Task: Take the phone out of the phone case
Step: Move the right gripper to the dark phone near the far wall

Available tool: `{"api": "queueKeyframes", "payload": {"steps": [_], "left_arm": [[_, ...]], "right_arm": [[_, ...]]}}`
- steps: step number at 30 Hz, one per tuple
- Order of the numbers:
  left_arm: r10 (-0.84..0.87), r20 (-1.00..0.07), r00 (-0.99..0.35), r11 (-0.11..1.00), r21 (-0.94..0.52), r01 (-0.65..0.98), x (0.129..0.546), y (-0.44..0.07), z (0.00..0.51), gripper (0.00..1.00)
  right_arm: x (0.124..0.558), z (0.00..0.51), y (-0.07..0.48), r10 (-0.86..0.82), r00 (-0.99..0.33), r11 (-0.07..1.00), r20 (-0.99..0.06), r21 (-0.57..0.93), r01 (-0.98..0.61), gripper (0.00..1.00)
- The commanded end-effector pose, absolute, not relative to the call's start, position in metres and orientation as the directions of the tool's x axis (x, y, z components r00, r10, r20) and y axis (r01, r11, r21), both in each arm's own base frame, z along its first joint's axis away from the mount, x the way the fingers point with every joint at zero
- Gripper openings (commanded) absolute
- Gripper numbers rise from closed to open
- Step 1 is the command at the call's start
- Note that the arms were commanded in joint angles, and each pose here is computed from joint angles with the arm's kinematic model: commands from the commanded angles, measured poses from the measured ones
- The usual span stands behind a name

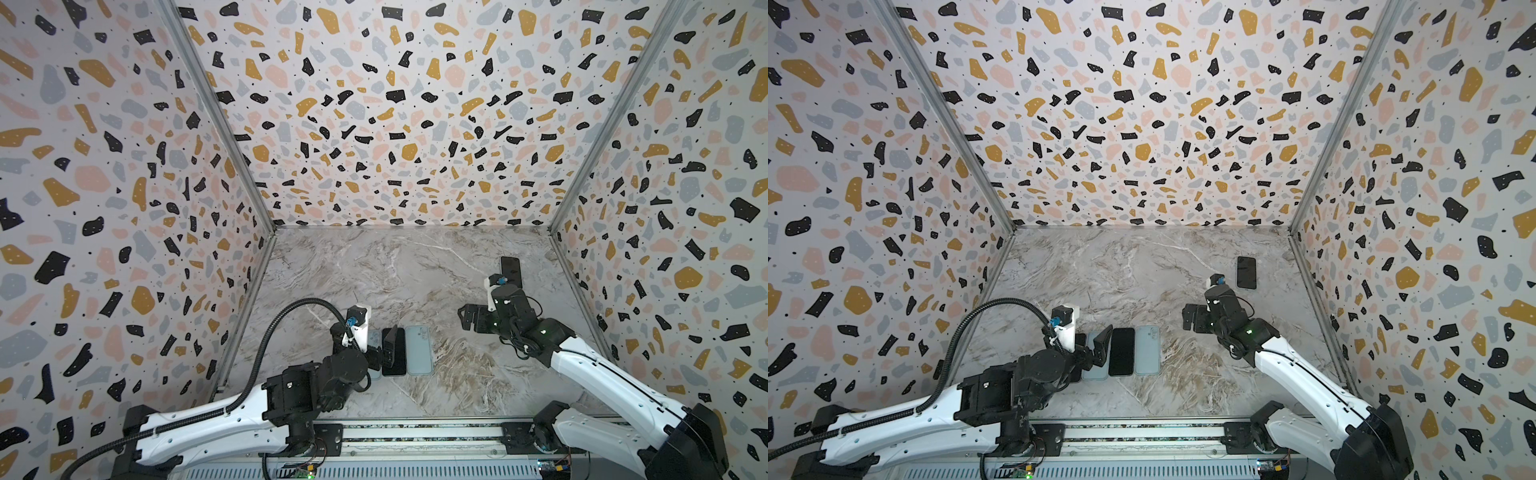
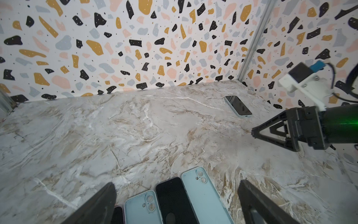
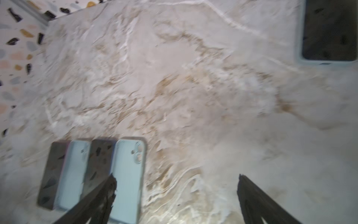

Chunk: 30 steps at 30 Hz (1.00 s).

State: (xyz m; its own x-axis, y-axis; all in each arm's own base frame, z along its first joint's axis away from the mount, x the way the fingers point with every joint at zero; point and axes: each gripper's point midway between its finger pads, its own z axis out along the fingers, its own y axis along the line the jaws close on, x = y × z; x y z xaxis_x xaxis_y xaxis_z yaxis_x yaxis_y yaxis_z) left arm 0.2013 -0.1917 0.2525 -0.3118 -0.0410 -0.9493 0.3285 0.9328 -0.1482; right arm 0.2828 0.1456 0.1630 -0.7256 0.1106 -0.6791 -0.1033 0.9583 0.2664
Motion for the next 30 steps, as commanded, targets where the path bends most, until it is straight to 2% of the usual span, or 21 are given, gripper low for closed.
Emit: {"api": "queueKeyframes", "payload": {"steps": [1,7,12,17,30], "left_arm": [[-0.120,-0.929,-0.351,0.907,-0.246,0.342,0.211,-0.204,0.250,1.00],[-0.080,-0.910,-0.408,0.921,-0.224,0.320,0.234,-0.211,0.234,1.00],[-0.037,-0.897,-0.440,0.930,-0.192,0.314,0.246,-0.219,0.222,1.00],[-0.011,-0.898,-0.439,0.932,-0.168,0.320,0.256,-0.225,0.220,1.00],[0.031,-0.879,-0.476,0.920,-0.161,0.357,0.276,-0.248,0.202,1.00]], "right_arm": [[0.297,0.171,0.099,0.063,-0.687,0.995,-0.724,0.099,-0.014,1.00],[0.331,0.188,0.063,0.042,-0.634,0.999,-0.772,0.048,0.007,1.00],[0.368,0.184,0.026,0.046,-0.647,0.999,-0.761,0.023,0.043,1.00],[0.404,0.162,0.004,0.020,-0.684,0.998,-0.729,-0.024,0.055,1.00],[0.475,0.096,-0.008,0.034,-0.774,0.999,-0.632,-0.002,0.046,0.98]]}}
